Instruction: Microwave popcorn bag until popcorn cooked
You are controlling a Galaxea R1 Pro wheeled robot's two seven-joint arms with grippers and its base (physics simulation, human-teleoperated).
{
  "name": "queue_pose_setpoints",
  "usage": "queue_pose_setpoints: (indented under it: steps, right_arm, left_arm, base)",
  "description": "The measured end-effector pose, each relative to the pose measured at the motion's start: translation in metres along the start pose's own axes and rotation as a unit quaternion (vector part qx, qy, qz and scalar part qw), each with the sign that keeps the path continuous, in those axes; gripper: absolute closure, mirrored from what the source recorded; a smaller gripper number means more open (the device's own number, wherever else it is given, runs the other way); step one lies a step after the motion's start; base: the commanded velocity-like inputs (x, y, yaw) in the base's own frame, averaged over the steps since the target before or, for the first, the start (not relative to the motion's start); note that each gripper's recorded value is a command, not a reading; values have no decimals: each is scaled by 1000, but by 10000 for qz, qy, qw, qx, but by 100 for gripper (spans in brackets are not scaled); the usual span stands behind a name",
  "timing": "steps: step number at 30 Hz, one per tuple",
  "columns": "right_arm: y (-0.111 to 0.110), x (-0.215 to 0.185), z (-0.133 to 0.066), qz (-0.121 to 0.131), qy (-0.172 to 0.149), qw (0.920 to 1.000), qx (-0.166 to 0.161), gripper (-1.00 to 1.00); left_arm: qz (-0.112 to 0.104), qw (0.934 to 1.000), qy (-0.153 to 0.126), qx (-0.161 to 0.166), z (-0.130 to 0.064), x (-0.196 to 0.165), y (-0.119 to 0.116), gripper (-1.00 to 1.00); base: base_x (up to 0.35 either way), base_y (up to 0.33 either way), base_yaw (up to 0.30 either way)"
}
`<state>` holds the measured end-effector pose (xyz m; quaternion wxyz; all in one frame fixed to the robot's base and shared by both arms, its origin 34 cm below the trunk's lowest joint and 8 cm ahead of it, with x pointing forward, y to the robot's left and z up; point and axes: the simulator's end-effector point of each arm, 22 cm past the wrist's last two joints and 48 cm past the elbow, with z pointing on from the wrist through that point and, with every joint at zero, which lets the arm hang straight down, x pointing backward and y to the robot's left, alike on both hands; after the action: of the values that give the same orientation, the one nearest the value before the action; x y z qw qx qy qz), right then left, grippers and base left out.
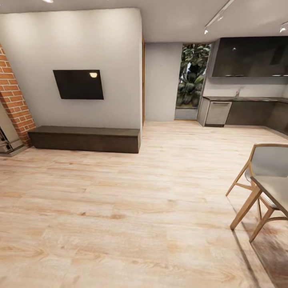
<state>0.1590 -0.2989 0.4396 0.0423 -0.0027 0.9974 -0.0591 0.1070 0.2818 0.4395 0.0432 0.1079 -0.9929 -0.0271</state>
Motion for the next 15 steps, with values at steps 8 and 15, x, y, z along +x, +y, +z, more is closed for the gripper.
queue_pose_setpoints:
  steps: [8,15]
  right_arm:
    - [0,0,0,0,0,10000,0,-100]
    - [0,0,0,0,0,10000,0,-100]
  left_arm:
    - [-1,10000,0,-1,0,0,0,-100]
    - [-3,10000,0,-1,0,0,0,-100]
  base:
    - [330,79,0]
    - [330,79,0]
